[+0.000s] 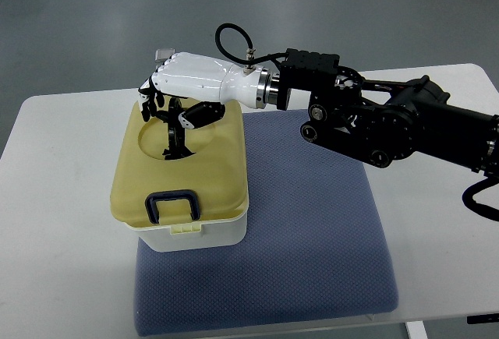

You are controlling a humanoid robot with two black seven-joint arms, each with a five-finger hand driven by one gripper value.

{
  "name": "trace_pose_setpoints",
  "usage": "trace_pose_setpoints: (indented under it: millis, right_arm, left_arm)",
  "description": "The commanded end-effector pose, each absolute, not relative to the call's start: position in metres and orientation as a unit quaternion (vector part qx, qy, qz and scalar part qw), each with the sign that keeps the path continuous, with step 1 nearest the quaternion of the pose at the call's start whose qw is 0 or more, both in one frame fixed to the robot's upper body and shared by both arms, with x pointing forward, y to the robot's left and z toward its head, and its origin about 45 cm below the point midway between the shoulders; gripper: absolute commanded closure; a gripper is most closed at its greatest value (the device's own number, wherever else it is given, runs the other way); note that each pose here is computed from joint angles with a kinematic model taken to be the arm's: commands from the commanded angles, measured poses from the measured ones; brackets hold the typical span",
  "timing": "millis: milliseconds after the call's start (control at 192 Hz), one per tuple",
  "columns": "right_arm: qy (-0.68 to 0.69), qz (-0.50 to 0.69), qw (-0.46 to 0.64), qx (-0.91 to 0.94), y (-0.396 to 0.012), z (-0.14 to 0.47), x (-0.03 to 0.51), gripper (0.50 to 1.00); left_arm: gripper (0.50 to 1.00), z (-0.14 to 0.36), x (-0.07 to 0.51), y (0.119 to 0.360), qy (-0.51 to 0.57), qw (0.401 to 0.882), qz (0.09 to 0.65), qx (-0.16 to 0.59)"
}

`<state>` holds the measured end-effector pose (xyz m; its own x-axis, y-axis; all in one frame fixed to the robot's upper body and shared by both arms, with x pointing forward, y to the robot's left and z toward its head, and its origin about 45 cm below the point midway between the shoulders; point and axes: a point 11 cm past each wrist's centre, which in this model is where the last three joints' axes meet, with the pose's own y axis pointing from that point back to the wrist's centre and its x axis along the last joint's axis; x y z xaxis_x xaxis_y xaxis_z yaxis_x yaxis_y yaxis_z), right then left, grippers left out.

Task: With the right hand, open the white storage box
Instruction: 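Lift the yellow lid up off the box with the right hand, then lower the held lid onto the cushion beside the box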

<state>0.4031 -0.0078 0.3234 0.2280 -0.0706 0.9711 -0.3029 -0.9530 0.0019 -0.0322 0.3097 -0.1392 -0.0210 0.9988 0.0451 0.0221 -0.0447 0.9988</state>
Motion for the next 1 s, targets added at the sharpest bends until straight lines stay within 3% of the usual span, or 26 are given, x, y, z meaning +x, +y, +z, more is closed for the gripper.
trace_pose_setpoints:
  millis: [0,219,605,996]
  right_arm:
    - [-0.127,0.62,0.088,0.769,-0.013,0.342,0.407,1.0]
    - [-0.141,0.638,0.09,0.751,-0.041,0.374,0.417,1.0]
    - [-0.164,0.658,0.133,0.723,-0.139,0.393,0.429,1.0]
    - [-0.201,0.607,0.246,0.729,-0.247,0.329,0.433,1.0]
  left_arm:
    - [0.5,-0.139,-0.032,0.31,0.499,0.478,0.511,0.511]
    - [0.5,-0.139,-0.032,0.31,0.499,0.478,0.511,0.511]
    - [0.5,-0.139,-0.032,0.31,0.499,0.478,0.511,0.511]
    - [0.5,-0.139,-0.032,0.31,0.499,0.477,0.511,0.511]
